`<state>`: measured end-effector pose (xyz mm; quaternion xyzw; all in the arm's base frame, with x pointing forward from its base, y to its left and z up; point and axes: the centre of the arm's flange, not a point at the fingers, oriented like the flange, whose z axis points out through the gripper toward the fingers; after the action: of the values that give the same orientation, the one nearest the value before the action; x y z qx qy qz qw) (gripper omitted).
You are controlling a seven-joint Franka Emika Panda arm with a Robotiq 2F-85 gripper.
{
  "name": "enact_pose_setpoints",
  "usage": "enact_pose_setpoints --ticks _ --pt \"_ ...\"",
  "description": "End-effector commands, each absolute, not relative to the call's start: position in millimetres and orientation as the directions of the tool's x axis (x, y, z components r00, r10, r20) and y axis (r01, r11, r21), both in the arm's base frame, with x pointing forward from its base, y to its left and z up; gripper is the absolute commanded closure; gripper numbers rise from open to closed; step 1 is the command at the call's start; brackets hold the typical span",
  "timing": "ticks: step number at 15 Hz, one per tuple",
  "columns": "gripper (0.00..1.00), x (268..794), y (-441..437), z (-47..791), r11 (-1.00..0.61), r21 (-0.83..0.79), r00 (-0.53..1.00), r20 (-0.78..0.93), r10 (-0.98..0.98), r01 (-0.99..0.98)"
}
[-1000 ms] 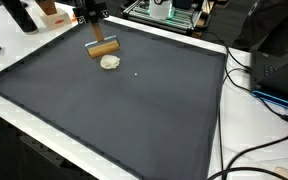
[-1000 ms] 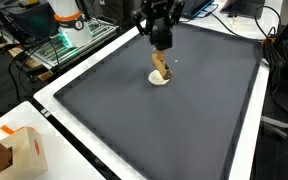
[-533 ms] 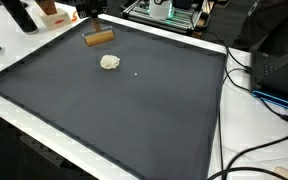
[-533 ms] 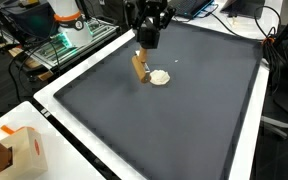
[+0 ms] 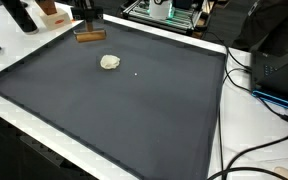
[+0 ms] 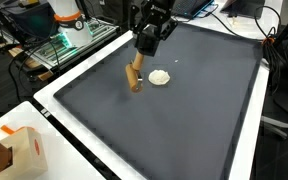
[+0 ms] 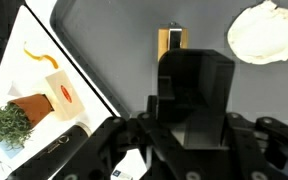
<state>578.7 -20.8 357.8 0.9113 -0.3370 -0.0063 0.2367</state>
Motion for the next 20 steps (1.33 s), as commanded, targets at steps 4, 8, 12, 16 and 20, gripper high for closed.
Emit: enact_pose_setpoints --ticks 4,8,12,16,20 --pt "0.76 594 -16 333 -0.497 0.586 0.725 0.246 -0.643 -0.639" --pt "0.76 596 -8 325 -0.504 0.617 0.741 0.203 -0.640 -0.605" --pt "0.76 598 -2 323 -0.514 0.635 0.758 0.182 -0.626 -0.577" --pt "0.76 601 4 322 -0.541 0.634 0.782 0.169 -0.599 -0.552" --pt "0.76 605 10 322 -0.573 0.631 0.809 0.153 -0.568 -0.522"
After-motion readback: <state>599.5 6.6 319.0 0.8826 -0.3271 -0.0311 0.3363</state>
